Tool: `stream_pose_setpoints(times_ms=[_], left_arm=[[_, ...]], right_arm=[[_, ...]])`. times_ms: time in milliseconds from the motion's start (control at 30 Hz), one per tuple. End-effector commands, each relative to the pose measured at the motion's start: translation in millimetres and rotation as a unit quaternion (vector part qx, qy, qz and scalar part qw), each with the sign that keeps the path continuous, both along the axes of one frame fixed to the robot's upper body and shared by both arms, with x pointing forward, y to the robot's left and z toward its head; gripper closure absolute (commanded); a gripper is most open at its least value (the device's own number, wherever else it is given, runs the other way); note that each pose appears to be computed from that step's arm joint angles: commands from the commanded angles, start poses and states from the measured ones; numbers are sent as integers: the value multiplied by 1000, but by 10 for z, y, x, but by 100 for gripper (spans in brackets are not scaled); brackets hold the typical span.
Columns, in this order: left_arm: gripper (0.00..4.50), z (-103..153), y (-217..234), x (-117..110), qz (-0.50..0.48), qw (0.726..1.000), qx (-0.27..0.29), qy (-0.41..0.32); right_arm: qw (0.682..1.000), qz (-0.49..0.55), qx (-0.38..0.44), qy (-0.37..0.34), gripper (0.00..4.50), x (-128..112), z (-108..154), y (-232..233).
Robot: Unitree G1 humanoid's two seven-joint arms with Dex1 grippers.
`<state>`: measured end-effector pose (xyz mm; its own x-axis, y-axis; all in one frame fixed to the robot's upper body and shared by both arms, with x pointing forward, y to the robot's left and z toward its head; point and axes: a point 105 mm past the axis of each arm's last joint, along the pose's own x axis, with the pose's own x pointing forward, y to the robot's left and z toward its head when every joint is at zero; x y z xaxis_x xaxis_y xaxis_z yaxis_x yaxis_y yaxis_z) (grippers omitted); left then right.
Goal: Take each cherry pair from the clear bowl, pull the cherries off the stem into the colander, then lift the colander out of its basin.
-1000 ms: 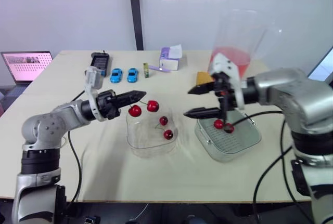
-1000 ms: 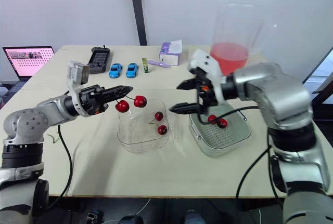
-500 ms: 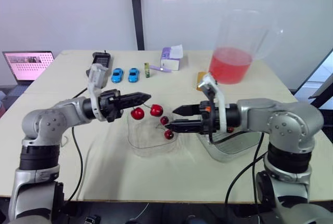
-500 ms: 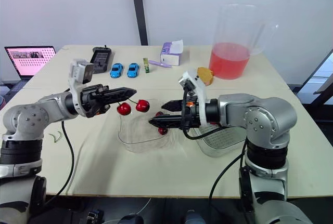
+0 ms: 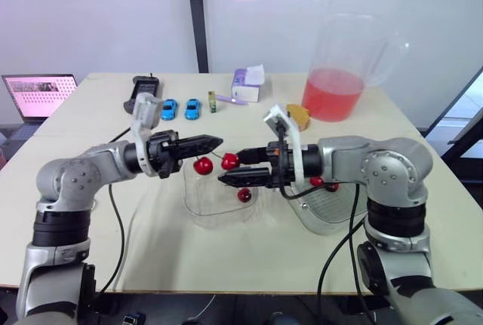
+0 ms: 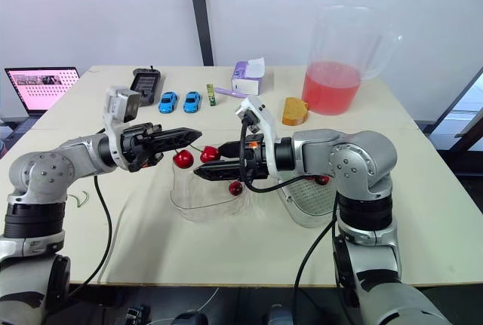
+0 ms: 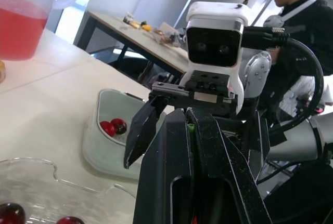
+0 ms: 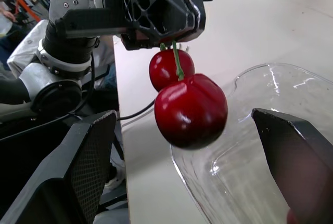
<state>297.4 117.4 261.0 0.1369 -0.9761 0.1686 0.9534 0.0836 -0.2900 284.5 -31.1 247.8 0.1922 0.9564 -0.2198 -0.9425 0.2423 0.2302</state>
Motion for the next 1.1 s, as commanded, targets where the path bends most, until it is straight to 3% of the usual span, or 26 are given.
stream_pose_setpoints(times_ms=[33,133,300,333,567,833,1033,1100], left_arm=[[450,76,4,-48,-3,1000,-3,-24],[450,78,5,-48,-4,1000,-4,-24],[450,67,4,-41,-4,1000,-5,-23],[450,67,5,-40,-4,1000,-5,-23],[450,60,18,-24,1,1000,-7,-22],[450,56,28,-24,6,1000,-14,-22],[450,42,27,-32,7,1000,-19,-21],[450,36,35,-36,8,1000,-21,-21]], right_arm=[[999,15,9,-29,8,-32,139,53],[999,15,8,-29,92,-22,133,59],[999,17,12,-35,325,-17,153,70],[999,19,12,-36,349,-21,154,70],[999,25,-3,-34,354,-80,90,15],[997,-11,-78,-23,354,-47,-246,-191],[996,-19,-55,-65,354,-94,76,-500],[988,-71,-90,-108,354,-58,98,-879]])
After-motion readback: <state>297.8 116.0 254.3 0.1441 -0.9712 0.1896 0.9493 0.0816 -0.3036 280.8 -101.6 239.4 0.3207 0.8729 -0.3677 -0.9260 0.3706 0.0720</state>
